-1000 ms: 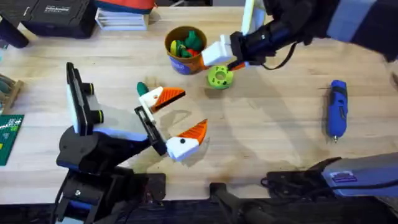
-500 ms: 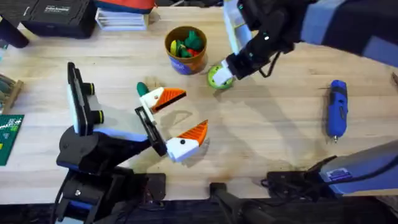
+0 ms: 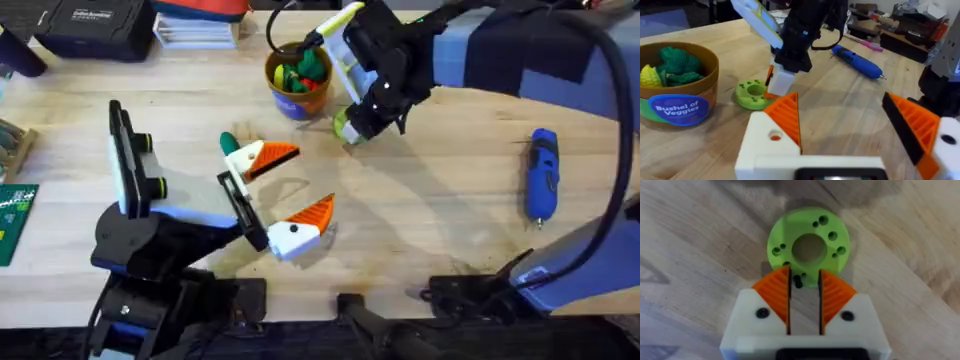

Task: Pick up the gripper from the table and insert it into the empty holder that is missing its gripper. Then pick up a screw, insert it into the mounting hole, and use the screwdriver to tighten it. Finally, clean up the table by picking up the vegetable and placing it into the bucket.

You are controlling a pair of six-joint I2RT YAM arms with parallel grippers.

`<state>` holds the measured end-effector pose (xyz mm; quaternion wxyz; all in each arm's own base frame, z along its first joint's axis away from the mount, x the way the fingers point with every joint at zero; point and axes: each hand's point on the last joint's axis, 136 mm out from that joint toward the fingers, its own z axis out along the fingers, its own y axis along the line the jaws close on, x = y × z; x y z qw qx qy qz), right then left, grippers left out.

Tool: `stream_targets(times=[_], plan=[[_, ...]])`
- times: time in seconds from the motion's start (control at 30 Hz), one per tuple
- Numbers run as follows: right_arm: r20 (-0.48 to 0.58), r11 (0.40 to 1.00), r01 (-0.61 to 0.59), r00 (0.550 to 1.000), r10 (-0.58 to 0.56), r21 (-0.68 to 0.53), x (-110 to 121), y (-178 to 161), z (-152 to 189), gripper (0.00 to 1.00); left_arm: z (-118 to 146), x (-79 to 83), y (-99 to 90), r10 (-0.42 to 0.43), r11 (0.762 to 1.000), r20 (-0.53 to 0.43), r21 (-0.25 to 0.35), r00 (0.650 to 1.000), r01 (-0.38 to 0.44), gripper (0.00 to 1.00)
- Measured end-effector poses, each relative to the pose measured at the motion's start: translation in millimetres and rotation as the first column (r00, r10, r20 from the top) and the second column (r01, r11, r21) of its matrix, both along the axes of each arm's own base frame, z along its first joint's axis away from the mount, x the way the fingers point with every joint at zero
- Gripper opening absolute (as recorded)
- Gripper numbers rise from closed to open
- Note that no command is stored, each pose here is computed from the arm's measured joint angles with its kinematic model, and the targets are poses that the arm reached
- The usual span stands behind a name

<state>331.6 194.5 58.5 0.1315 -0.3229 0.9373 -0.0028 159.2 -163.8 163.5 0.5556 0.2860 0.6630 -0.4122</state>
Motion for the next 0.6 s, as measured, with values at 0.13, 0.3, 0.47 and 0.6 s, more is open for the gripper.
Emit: stream_targets(times=[0.13, 0.3, 0.47, 0.6], plan=[[0.010, 1.000, 0.003, 1.000, -0.003, -0.003, 2.2, -0.4, 0.5, 0.213, 0.0, 0.0, 0.0, 0.000, 1.000, 0.000, 0.000, 1.000, 0.000, 0.986], [0.004, 1.000, 0.003, 1.000, -0.003, -0.011, 0.5, -2.0, 0.0, 0.204, 0.0, -0.1, 0.0, 0.000, 1.000, 0.000, 0.000, 1.000, 0.000, 0.986], [-0.015, 1.000, 0.001, 1.000, -0.002, -0.015, -3.7, -3.3, -1.2, 0.237, -0.1, -0.1, -0.1, -0.001, 1.000, 0.000, 0.000, 1.000, 0.001, 0.986], [-0.028, 1.000, -0.004, 1.000, 0.004, 0.001, -6.1, -0.6, -1.5, 0.246, -0.2, -0.4, -0.3, -0.003, 1.000, -0.001, 0.000, 1.000, 0.003, 0.985]])
